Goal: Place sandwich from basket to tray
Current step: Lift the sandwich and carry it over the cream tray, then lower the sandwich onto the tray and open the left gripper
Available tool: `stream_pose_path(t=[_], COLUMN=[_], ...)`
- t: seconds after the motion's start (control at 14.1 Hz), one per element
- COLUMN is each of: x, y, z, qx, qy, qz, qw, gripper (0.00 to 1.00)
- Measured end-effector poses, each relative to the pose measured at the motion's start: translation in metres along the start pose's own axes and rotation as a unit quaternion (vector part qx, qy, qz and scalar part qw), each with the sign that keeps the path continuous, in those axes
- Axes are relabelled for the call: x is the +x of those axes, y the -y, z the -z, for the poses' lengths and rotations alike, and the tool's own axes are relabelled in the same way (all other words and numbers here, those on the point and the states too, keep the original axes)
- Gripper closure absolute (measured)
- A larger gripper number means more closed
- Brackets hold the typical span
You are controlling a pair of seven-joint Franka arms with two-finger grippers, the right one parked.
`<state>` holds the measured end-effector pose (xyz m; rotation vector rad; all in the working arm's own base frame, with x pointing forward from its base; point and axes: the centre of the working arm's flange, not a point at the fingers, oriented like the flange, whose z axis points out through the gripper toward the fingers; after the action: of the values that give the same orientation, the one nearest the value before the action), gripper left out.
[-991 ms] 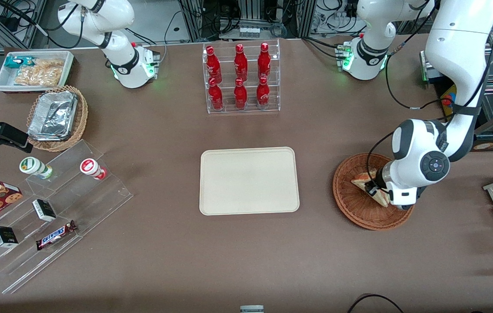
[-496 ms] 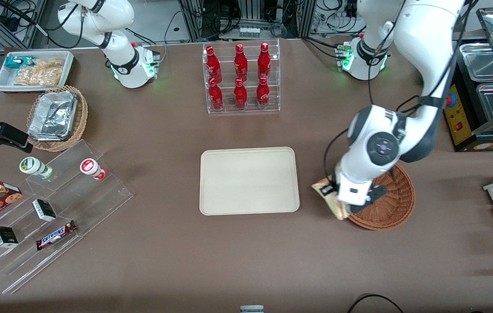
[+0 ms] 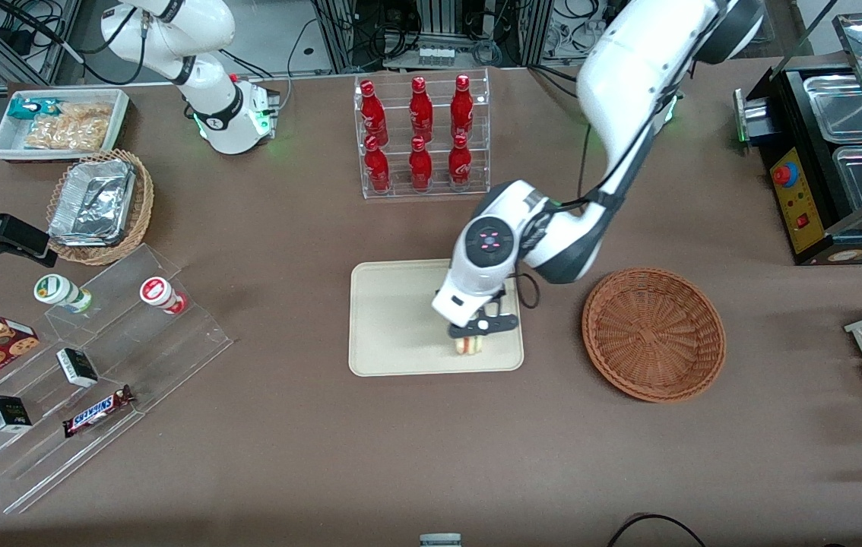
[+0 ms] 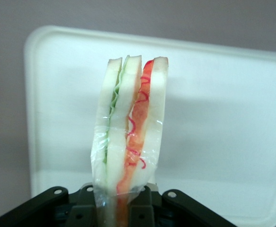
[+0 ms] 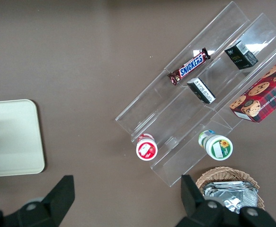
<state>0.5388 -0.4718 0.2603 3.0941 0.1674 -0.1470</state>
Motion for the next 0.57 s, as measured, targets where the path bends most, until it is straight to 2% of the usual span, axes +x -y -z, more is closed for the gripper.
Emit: stream_pose_path(t=[0.14, 0.28, 0.35, 0.42, 0.57], x=[-0.011, -0.012, -0.009, -0.006, 0.000], y=[-0.016, -0.023, -0.026, -0.028, -0.029], z=[-0.017, -0.021, -0.021, -0.021, -0.020], qx=[0.006, 0.004, 0.001, -0.002, -0.006], qy=[0.004, 0.003, 0.001, -0.001, -0.005], qz=[-0.015, -0.019, -0.019, -0.017, -0.011], qw=[0.9999, 0.9998, 0.9998, 0.9999, 0.9999], gripper=[0.84, 0.81, 0.73, 0.73, 0.60])
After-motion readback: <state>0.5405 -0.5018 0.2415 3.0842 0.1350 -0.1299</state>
